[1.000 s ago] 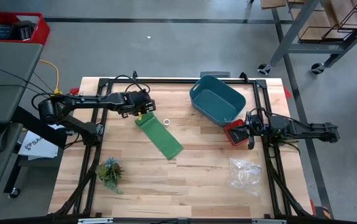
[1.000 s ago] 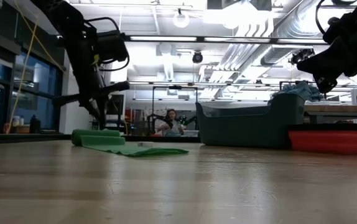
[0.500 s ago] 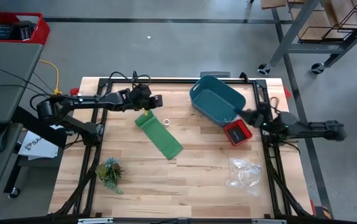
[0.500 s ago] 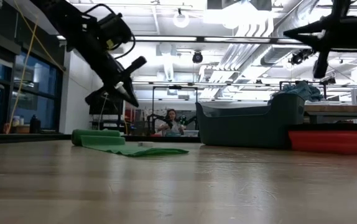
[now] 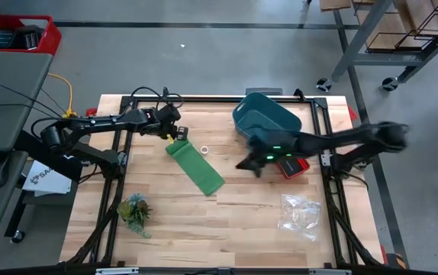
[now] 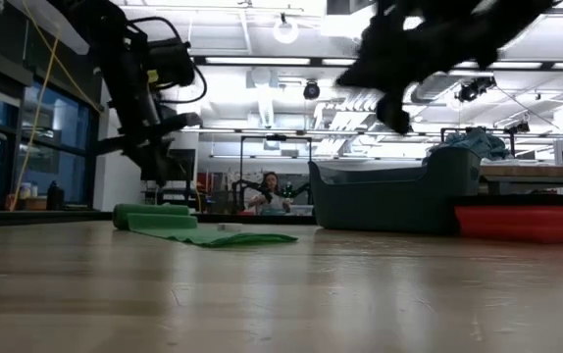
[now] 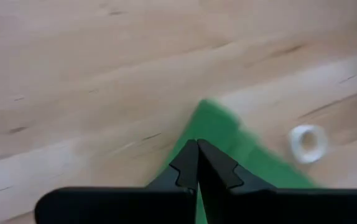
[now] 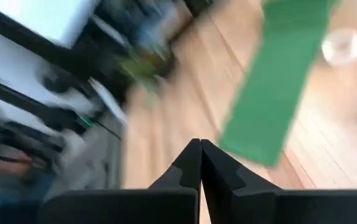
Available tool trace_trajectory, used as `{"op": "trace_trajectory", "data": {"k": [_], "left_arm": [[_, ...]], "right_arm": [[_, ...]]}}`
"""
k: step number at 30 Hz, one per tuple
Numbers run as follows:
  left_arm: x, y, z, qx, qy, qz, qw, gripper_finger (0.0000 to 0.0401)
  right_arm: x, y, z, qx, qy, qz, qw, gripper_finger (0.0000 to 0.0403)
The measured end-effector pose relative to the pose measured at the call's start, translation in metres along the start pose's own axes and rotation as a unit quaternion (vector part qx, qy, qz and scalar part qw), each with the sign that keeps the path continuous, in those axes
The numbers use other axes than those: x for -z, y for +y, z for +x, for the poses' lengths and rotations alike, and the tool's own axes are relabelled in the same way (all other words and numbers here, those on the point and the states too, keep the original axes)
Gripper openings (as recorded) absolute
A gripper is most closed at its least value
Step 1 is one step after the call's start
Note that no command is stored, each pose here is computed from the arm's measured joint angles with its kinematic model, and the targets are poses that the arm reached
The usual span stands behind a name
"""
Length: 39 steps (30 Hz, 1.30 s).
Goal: Roll bandage
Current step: Roll the green bandage
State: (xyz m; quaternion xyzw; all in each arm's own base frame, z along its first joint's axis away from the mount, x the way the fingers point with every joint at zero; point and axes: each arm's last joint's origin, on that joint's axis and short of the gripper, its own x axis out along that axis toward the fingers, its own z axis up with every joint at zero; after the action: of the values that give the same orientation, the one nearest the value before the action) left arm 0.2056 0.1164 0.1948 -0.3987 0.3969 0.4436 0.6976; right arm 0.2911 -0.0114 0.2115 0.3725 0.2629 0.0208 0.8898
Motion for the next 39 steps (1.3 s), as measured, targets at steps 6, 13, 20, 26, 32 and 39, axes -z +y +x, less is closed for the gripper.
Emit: {"op": "trace_trajectory", "data": {"k": [6,13,20,26,32,39], "left_arm": [[0.001,0.002,0.0,-0.014,0.002,0.064,0.998,0.0],[0.001,0.001,0.0,-0.012,0.001,0.148,0.989,0.0],[0.005,0.001,0.003,-0.009,0.001,0.189,0.982,0.0],[0.021,0.007,0.019,-0.013,0.0,0.188,0.982,0.0],[0.028,0.012,0.028,-0.018,-0.016,0.154,0.988,0.0],[0.026,0.01,0.028,-0.011,-0.03,0.149,0.988,0.0]], "right_arm": [[-0.003,-0.031,0.079,0.049,0.047,0.108,0.992,0.0],[-0.009,-0.023,0.142,0.042,0.06,0.164,0.984,0.0],[-0.001,-0.011,0.173,0.134,0.105,0.172,0.97,0.0],[0.013,-0.009,0.172,0.203,0.13,0.176,0.954,0.0],[0.024,-0.002,0.171,0.216,0.154,0.168,0.949,0.0],[0.031,0.004,0.171,0.218,0.163,0.175,0.946,0.0]]}}
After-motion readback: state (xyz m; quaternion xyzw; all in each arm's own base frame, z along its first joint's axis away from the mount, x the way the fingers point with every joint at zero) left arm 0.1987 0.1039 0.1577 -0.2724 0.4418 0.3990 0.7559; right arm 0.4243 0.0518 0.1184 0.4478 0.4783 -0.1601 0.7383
